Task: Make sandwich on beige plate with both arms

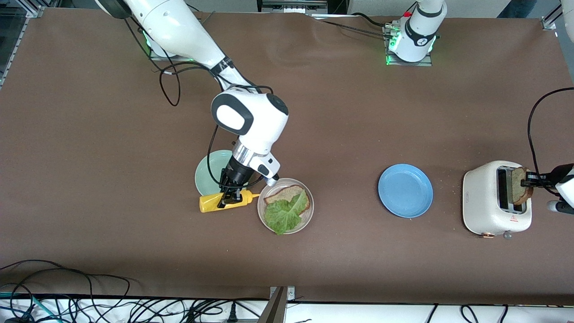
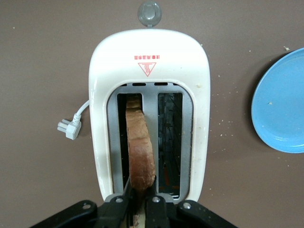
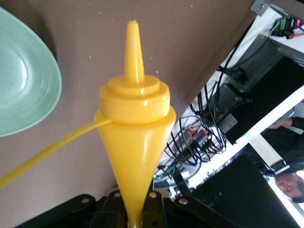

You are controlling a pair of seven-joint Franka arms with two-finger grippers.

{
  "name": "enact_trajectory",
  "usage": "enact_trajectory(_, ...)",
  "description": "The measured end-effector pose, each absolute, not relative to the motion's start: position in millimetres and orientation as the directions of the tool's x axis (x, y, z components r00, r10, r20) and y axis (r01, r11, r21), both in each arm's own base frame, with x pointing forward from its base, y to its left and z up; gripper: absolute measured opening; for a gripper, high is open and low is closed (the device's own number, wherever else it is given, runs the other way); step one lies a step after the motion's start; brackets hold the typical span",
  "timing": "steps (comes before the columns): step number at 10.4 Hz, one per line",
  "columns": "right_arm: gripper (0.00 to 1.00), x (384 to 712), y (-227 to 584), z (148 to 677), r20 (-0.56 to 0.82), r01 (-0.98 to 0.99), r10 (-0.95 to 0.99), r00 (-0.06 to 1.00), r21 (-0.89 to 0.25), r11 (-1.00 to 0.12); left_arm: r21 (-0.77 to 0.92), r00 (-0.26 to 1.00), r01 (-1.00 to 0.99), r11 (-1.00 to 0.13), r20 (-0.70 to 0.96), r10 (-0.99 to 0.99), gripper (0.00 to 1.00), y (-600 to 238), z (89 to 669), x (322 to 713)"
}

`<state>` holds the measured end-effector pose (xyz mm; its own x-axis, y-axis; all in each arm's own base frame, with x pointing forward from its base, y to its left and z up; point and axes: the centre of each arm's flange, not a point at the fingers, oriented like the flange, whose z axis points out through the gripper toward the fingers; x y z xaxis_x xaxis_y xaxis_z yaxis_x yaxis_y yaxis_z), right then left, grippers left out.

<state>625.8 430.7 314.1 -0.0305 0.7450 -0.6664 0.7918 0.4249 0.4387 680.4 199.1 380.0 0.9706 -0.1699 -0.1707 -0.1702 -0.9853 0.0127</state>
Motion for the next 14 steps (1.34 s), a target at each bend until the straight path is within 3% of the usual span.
enact_trajectory(3, 0.1, 622, 439, 319, -0.636, 0.785, 0.77, 0.058, 0.505, 0.359, -0.004, 0.971, -0.176, -0.984, -0.167, -0.173, 0.08, 200, 383, 682)
enact_trajectory(7, 0.1, 623, 419, 305, -0.385, 0.858, 0.866, 0.32, 0.504, -0.094, -0.031, 0.979, -0.181, -0.983, -0.104, -0.177, 0.08, 197, 422, 687)
enact_trajectory(10, 0.1, 640, 382, 327, -0.231, 0.853, 0.851, 0.471, 0.366, -0.373, -0.053, 0.981, -0.185, -0.981, -0.062, -0.182, 0.08, 189, 466, 681)
enact_trajectory(13, 0.1, 666, 309, 365, -0.058, 0.756, 0.757, 0.651, 0.143, -0.639, -0.017, 0.987, -0.155, -0.988, -0.036, -0.155, 0.08, 173, 505, 669)
enact_trajectory(14, 0.1, 672, 281, 368, 0.0, 0.731, 0.732, 0.681, 0.067, -0.68, 0.006, 0.993, -0.113, -0.994, -0.029, -0.113, 0.08, 166, 516, 665)
